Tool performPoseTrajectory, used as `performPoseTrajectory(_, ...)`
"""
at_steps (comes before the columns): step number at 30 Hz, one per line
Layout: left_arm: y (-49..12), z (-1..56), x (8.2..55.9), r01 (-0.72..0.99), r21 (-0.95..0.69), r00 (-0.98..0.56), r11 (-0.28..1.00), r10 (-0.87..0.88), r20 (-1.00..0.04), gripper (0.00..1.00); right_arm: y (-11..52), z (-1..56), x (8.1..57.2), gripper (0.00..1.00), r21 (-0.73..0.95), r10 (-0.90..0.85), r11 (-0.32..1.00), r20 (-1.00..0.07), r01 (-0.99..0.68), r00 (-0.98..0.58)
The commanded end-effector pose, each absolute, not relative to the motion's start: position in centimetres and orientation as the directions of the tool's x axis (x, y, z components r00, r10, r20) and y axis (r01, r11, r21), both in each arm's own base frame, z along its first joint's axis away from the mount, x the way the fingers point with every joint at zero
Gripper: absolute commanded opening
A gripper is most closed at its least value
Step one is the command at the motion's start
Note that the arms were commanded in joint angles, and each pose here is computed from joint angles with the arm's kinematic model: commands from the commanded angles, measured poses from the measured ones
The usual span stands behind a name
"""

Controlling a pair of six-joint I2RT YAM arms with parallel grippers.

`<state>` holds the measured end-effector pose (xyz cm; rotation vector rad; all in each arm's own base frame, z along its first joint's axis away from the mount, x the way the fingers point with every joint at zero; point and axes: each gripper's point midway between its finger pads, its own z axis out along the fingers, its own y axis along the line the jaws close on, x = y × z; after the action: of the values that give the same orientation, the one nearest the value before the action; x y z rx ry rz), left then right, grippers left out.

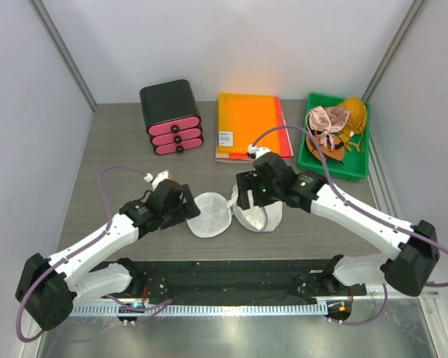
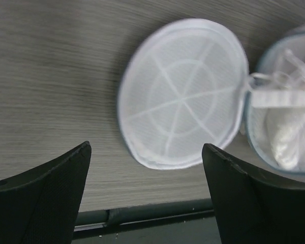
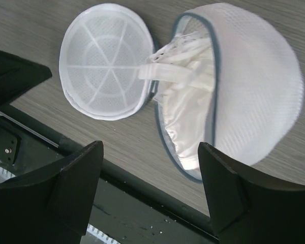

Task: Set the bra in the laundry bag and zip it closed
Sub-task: Adjust the laundry bag at the center of the board.

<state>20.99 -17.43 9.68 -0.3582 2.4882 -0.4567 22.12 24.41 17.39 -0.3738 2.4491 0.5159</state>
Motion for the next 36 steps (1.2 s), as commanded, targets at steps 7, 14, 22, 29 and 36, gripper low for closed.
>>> performPoseTrajectory(7, -16.2, 4.3, 21.9, -0.366, -0.488, -0.758, 0.792, -0.558, -0.337, 0.83, 28.0, 13.9, 26.1, 0.84, 0.142, -0.237, 0.901, -0.63, -0.409, -0.74)
performPoseTrajectory(14, -17.8, 4.1, 23.8, -0.319, -0.541, -0.752, 0.778, -0.556, -0.355, 0.64, 27.2, 11.2, 26.7, 0.79, 0.078, -0.258, 0.924, -0.596, -0.374, -0.76)
performPoseTrajectory(22, -18.0, 5.7, 25.1, -0.242, -0.558, -0.736, 0.794, -0.525, -0.428, 0.07, 27.1, 9.2, 27.4, 0.69, 0.037, -0.267, 0.935, -0.581, -0.352, -0.769)
performPoseTrajectory(29, -19.9, 12.0, 24.8, -0.047, -0.65, -0.743, 0.758, -0.461, -0.484, 0.0, 25.4, 7.7, 28.5, 0.35, -0.078, -0.295, 0.948, -0.578, -0.309, -0.761)
performPoseTrajectory(36, -21.8, 19.5, 23.9, 0.136, -0.737, -0.716, 0.662, -0.449, -0.535, 0.0, 24.6, 7.0, 29.0, 0.09, -0.122, -0.281, 0.958, -0.579, -0.26, -0.765)
